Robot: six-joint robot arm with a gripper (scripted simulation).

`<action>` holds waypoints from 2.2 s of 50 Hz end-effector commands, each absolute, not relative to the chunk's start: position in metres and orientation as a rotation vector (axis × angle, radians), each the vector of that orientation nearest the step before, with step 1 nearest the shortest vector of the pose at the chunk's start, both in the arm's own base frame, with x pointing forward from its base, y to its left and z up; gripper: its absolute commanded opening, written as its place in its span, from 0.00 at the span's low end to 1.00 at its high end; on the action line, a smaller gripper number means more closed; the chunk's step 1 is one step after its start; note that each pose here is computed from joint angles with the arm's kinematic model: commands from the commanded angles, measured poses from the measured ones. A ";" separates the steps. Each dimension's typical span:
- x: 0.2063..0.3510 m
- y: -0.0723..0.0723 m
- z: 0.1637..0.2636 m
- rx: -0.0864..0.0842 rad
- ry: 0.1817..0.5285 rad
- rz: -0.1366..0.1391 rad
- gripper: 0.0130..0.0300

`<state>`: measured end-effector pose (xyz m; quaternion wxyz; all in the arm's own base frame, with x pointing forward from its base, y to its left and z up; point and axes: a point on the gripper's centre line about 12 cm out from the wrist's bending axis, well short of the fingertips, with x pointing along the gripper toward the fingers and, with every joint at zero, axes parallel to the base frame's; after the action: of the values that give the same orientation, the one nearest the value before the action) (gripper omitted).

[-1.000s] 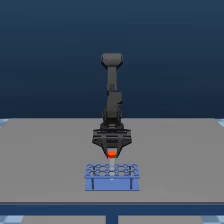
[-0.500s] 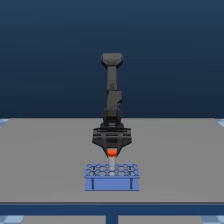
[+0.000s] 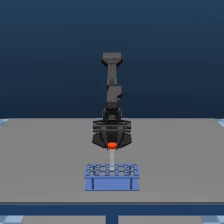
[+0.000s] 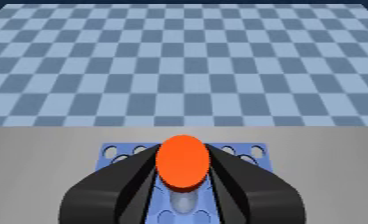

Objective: Pick up the centrifuge tube on the rack

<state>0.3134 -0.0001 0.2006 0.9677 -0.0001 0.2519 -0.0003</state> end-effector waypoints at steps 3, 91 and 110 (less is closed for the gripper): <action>0.313 0.000 0.2044 0.000 0.526 -0.001 0.00; 0.313 0.000 0.2192 0.000 0.526 0.000 0.00; 0.313 0.000 0.2214 0.000 0.526 0.001 0.00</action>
<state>0.3127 0.0001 0.2208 0.9655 -0.0039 0.2603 0.0015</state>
